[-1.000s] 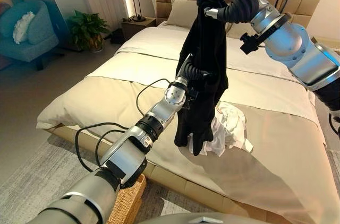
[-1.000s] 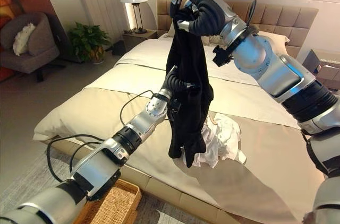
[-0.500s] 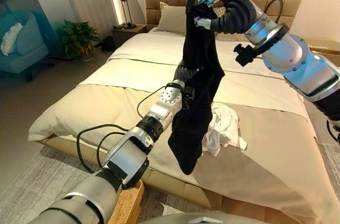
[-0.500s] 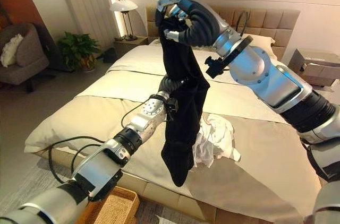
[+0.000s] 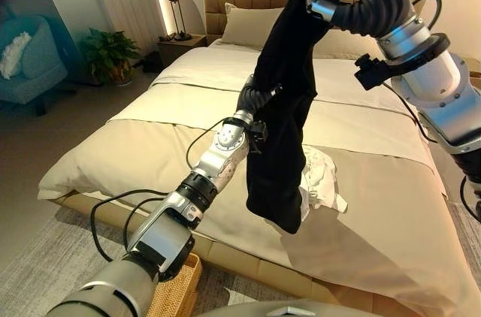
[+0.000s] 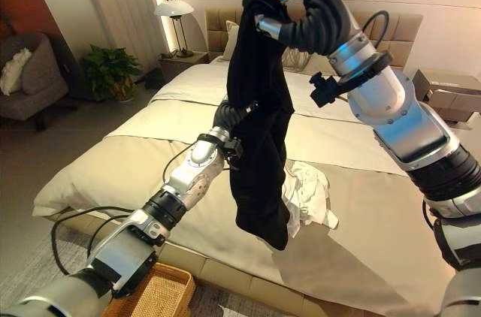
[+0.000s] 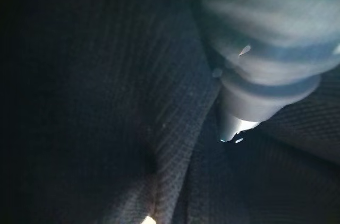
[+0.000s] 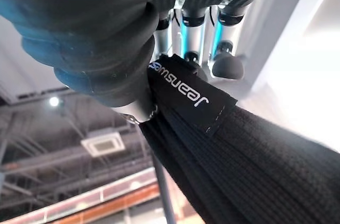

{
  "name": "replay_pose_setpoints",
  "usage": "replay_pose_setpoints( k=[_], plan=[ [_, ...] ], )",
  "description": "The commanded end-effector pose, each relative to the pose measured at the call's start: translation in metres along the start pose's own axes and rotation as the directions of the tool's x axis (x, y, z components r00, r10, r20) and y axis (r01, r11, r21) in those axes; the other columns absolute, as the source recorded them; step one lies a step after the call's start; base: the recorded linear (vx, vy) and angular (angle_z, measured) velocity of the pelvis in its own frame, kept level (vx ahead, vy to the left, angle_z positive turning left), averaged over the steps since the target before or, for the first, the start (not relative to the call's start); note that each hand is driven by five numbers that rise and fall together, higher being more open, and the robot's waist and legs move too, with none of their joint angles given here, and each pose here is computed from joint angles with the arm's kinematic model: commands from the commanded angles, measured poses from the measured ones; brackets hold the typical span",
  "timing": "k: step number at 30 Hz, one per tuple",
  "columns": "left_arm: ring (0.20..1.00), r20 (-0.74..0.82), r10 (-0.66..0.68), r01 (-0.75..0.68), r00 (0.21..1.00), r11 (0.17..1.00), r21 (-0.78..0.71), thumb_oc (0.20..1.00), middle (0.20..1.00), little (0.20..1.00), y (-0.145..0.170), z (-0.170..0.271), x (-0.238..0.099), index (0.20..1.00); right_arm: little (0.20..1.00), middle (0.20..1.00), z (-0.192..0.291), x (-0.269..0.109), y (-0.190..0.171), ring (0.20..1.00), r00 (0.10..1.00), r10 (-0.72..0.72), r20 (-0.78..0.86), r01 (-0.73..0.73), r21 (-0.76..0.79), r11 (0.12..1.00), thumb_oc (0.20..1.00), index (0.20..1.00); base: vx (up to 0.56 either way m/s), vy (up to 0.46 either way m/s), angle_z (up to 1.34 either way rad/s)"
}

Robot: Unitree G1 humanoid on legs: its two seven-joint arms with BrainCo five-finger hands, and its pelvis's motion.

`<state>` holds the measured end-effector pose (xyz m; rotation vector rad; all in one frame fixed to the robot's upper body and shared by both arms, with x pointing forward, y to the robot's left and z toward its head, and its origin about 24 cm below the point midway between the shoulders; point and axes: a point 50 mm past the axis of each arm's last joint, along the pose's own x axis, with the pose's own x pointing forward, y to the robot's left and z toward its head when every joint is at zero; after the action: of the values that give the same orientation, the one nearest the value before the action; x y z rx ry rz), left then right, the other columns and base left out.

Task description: Pick up clothes into the bucket

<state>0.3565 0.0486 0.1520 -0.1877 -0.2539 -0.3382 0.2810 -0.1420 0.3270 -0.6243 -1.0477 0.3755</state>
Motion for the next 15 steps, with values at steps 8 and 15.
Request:
replay_pose_setpoints(
  k=[8, 15],
  plan=[
    [0.2, 0.376, 0.051, -0.067, 0.925, 0.997, 0.03, 0.2, 0.2, 0.2, 0.033, 0.09, 0.0, 0.2, 1.0, 1.0, -0.036, -0.051, -0.02, 1.0, 0.921, -0.352, -0.168, 0.379, 0.168, 0.91, 1.0, 1.0, 0.03, -0.018, 0.1],
    [0.2, 0.548, -0.049, -0.207, 0.835, 0.894, 0.396, 0.2, 0.2, 0.2, 0.058, 0.143, -0.013, 0.2, 1.0, 1.0, -0.085, -0.146, 0.015, 1.0, 0.781, -0.306, -0.544, 0.453, 0.156, 0.878, 1.0, 1.0, -0.01, -0.002, 0.12]
  ],
)
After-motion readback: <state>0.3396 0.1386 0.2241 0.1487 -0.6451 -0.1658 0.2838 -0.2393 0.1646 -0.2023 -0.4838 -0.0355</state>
